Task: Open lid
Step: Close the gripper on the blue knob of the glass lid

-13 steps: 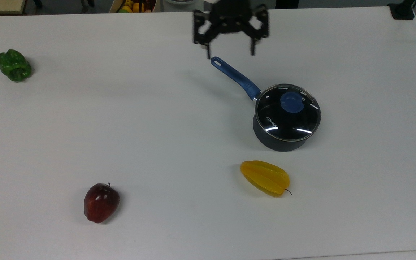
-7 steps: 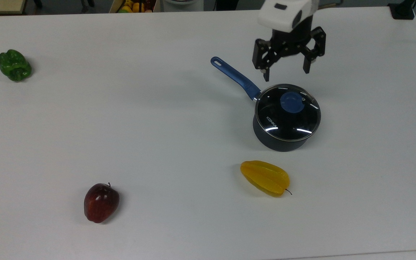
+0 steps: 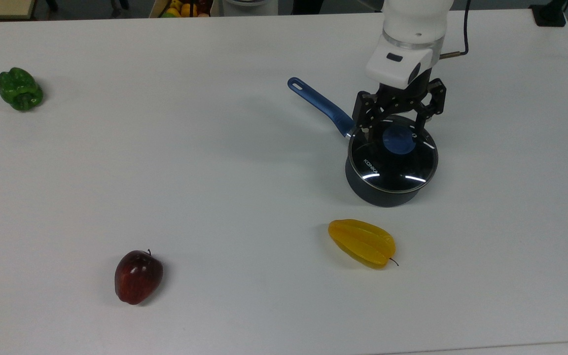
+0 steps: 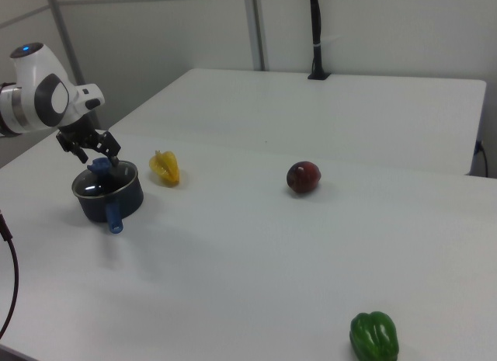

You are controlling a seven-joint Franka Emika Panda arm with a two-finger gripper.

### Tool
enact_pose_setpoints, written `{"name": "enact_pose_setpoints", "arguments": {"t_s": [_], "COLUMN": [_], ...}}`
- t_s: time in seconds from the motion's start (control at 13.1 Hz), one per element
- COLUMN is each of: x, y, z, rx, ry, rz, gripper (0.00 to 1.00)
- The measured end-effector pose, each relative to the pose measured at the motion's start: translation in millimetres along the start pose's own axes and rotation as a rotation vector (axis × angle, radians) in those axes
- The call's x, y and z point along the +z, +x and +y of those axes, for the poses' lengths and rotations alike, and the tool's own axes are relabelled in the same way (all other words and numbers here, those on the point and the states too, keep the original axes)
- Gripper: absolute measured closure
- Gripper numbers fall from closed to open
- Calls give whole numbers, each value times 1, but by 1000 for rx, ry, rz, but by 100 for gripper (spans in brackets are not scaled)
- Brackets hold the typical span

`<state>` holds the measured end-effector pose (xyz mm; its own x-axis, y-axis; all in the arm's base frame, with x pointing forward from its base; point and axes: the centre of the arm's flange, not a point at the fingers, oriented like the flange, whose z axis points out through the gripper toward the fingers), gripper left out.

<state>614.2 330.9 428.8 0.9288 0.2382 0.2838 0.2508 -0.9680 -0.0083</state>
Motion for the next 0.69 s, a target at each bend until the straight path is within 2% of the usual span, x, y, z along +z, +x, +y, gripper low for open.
{"name": "enact_pose_setpoints", "arguments": {"t_s": [0.38, 0.46, 0.53, 0.69], "x": [9, 11, 13, 17], "y": [-3, -4, -5, -5], "z": [-13, -15, -16, -16], "rx": [-11, -10, -13, -17], "ry": [0, 0, -3, -8], "rz": [-2, -4, -6, -9], "gripper": [1, 3, 11, 13]}}
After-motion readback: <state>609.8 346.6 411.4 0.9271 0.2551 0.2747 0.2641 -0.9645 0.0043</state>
